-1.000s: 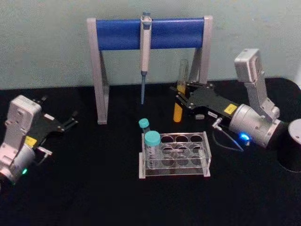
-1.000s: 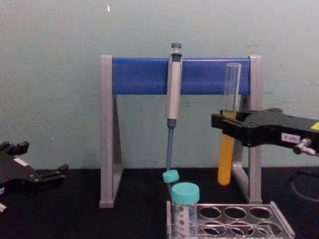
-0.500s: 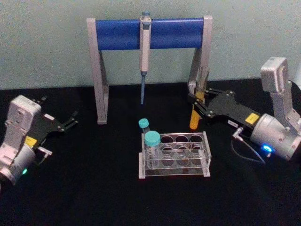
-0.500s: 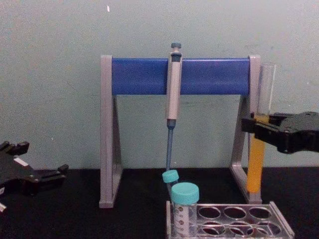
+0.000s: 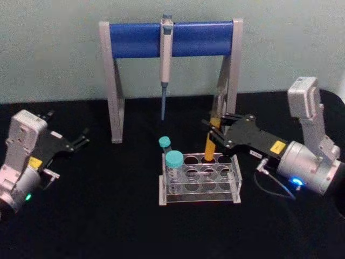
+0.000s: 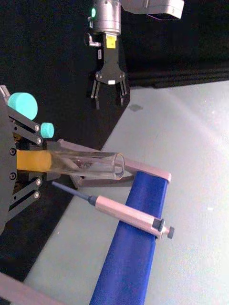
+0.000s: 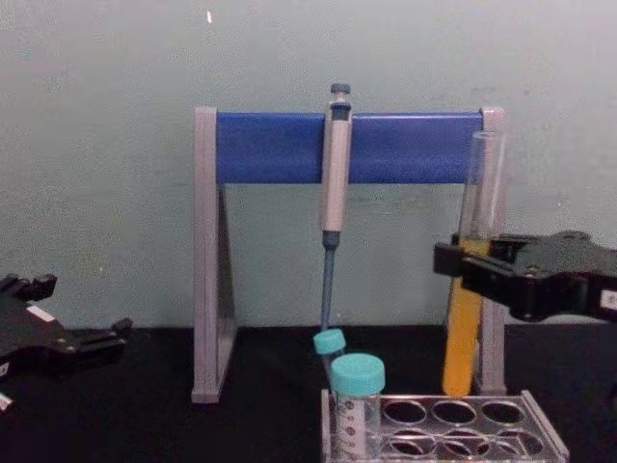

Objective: Pick up the test tube from the test tube rack, shake it, then place it back into the test tube rack.

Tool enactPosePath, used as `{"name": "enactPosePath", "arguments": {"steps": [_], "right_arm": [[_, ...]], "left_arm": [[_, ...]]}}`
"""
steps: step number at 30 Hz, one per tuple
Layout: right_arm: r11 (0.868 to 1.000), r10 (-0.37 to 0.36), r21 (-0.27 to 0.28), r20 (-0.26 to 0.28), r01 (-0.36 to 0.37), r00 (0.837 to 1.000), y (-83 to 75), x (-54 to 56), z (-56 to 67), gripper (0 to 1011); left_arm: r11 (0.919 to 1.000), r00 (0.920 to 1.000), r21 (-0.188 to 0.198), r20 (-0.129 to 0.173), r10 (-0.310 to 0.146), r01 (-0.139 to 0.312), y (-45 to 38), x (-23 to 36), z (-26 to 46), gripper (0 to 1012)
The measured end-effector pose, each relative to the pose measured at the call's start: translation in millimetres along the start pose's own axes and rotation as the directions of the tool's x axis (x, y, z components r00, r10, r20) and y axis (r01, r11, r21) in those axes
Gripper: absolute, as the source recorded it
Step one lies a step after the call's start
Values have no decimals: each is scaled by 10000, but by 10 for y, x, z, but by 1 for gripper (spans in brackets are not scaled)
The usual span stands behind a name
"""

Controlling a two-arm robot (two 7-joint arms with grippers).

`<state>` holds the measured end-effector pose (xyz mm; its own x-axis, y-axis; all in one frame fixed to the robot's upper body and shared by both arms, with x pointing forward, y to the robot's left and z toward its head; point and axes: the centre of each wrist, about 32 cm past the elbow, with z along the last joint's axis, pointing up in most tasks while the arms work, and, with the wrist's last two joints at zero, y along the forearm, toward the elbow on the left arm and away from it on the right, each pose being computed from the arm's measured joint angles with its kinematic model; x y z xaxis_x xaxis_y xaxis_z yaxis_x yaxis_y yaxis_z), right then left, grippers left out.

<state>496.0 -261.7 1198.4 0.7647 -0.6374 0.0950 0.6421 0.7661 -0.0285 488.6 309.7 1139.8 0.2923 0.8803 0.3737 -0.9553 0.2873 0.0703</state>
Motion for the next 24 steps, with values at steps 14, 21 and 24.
{"name": "enactPosePath", "arguments": {"steps": [14,21,24], "right_arm": [[9999,-75,85,-56,75,10000,118,37,-17,226],[9999,-80,78,-44,80,10000,112,35,-17,225],[9999,-79,76,-40,79,10000,110,34,-17,226]], "left_arm": [[10000,10000,0,0,0,0,0,0,0,1001],[10000,10000,0,0,0,0,0,0,0,1001],[10000,10000,0,0,0,0,0,0,0,1001]]}}
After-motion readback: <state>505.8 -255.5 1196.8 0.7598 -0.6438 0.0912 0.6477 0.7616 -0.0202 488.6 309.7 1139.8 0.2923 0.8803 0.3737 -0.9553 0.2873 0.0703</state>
